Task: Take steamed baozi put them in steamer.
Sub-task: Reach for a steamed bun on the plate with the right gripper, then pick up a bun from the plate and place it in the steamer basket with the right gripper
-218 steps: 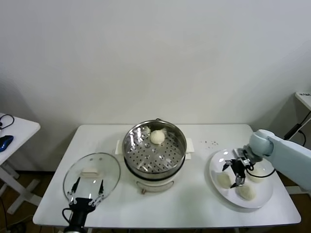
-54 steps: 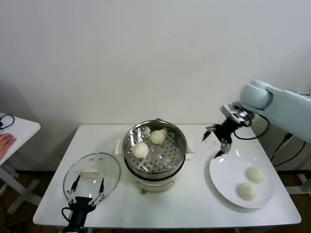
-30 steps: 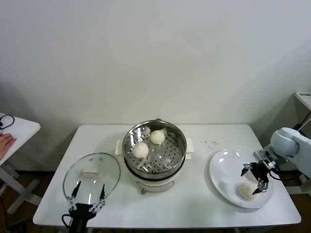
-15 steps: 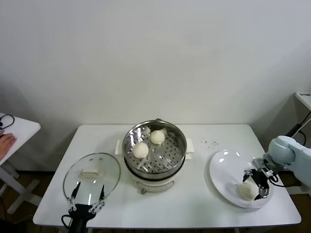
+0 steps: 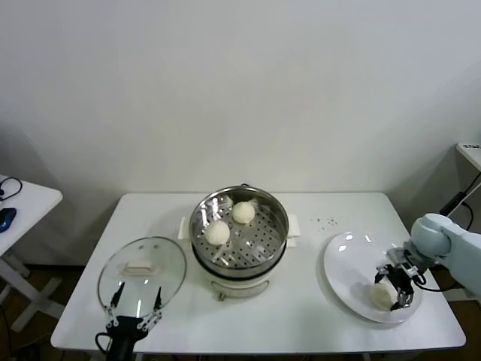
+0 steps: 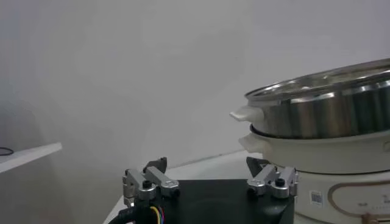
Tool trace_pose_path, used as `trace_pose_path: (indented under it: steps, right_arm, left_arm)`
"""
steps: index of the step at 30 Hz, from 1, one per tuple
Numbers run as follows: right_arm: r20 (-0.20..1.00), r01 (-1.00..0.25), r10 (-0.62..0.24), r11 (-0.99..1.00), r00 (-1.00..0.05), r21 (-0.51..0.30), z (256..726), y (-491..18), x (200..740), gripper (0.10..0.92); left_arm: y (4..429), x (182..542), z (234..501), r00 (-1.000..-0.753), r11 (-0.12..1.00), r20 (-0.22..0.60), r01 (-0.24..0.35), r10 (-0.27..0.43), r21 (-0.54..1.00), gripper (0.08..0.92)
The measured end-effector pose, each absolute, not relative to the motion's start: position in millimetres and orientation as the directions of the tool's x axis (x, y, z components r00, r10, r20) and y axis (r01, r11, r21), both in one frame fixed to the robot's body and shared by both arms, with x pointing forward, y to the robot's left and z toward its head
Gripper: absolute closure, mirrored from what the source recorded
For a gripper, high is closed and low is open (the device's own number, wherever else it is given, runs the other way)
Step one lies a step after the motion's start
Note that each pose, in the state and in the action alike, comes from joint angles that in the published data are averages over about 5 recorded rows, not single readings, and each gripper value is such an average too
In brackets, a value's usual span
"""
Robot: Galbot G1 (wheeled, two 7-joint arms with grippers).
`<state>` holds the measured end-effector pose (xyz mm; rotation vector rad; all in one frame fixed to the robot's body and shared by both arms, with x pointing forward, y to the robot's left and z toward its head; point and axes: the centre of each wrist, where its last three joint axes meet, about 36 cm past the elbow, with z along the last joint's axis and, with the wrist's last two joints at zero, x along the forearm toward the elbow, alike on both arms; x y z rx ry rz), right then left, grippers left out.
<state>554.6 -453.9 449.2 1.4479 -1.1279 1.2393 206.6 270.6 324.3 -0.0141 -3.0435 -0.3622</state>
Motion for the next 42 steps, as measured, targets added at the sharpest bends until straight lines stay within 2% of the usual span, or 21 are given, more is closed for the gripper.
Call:
trace_pose_path:
  steps: [12, 19, 31, 37, 42]
  right_arm:
    - [0.993, -0.981, -0.098, -0.184, 0.071, 0.052, 456, -455, 558, 0.31]
    - [0.99, -0.976, -0.129, -0.214, 0.054, 0.025, 481, -449, 565, 0.309]
    - [0.98, -0.875, -0.191, -0.466, -0.048, -0.134, 604, -379, 598, 0.301]
    - [0.977, -0.733, -0.175, -0.648, -0.123, -0.208, 673, -322, 603, 0.301]
    - [0.973, -0.566, -0.143, -0.794, -0.183, -0.223, 711, -263, 595, 0.301]
  left_arm:
    - [271, 206, 324, -0.997, 0.972, 0.078, 0.016, -0.003, 0.235, 0.177]
    - [271, 207, 325, -0.997, 0.971, 0.078, 0.017, -0.001, 0.237, 0.177]
    - [268, 206, 326, -0.997, 0.97, 0.082, 0.022, 0.002, 0.243, 0.177]
    - [268, 204, 326, -0.996, 0.97, 0.086, 0.02, -0.001, 0.243, 0.177]
    - [268, 203, 326, -0.996, 0.97, 0.089, 0.019, -0.002, 0.242, 0.177]
